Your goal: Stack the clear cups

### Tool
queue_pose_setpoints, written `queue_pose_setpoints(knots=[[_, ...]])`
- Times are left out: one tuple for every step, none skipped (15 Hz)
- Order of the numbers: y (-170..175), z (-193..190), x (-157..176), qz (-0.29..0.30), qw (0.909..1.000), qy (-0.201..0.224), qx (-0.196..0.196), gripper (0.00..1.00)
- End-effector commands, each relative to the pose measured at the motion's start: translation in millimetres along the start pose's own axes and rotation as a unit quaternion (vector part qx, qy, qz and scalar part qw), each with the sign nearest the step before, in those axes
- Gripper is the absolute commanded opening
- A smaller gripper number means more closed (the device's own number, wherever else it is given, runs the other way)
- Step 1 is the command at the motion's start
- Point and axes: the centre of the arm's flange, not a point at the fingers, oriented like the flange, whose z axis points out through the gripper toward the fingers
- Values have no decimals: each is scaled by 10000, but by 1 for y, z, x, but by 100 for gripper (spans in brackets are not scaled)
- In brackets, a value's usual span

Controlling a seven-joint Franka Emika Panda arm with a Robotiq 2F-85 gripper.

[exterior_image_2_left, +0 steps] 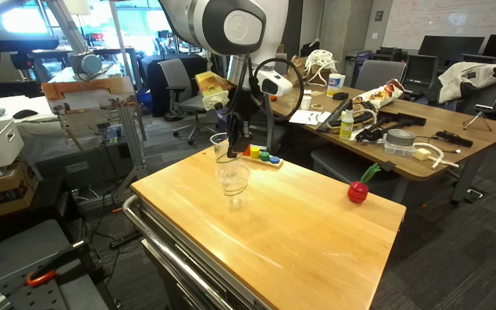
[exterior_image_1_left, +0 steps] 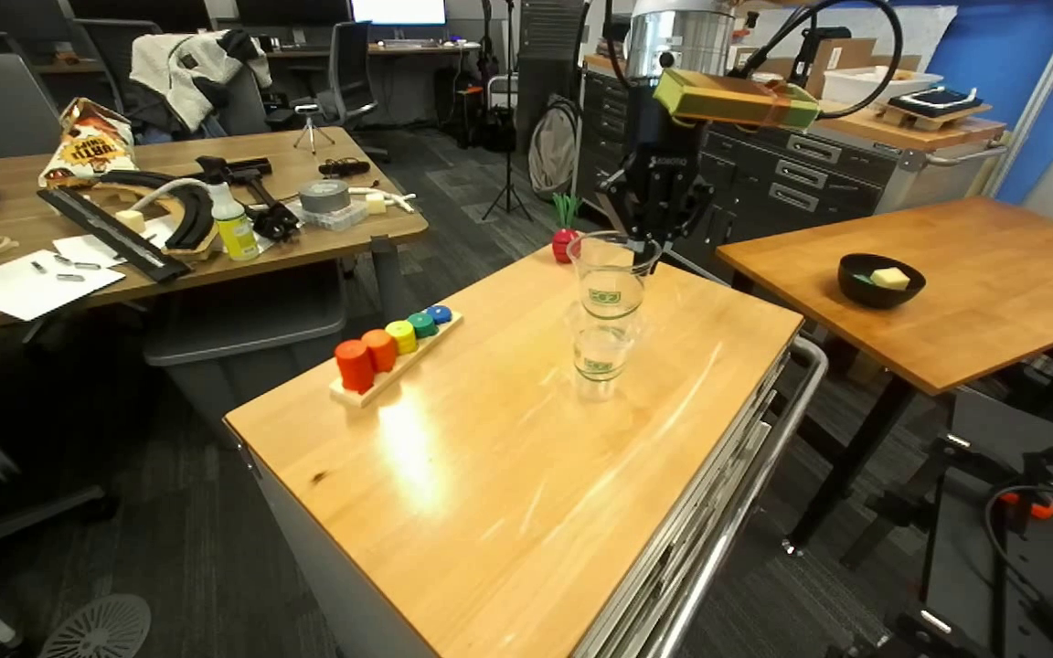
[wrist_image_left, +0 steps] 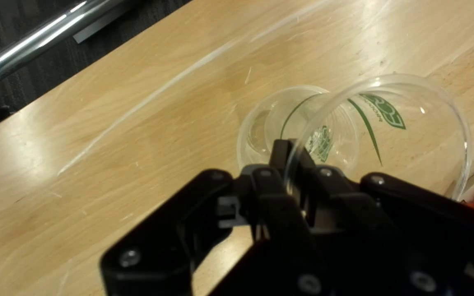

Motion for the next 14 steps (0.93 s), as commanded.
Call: queue_pose_setpoints(knots=[[4,-1,12,-58,9999,112,83,1],[5,0,13,-76,9999,113,53,5],[6,1,14,-103,9999,110,32,31],[6,1,14,-125,9999,112,36,32],[6,1,15,-129,9998,120,58,38],[6,0,15,-148,9998,124,78,47],[5,-2,15,-169,9997,130,112,54],[5,-4,15,-193,9997,141,109,63],[4,-7,15,-217,9996,161,112,69],[3,-10,15,-235,9995,180,117,77],[2,-16,14,-235,9995,207,72,85],[1,-21,13,-246,9994,230,37,92],[0,-29,8,-287,9993,228,-54,100],[0,-36,4,-336,9991,164,-220,100]])
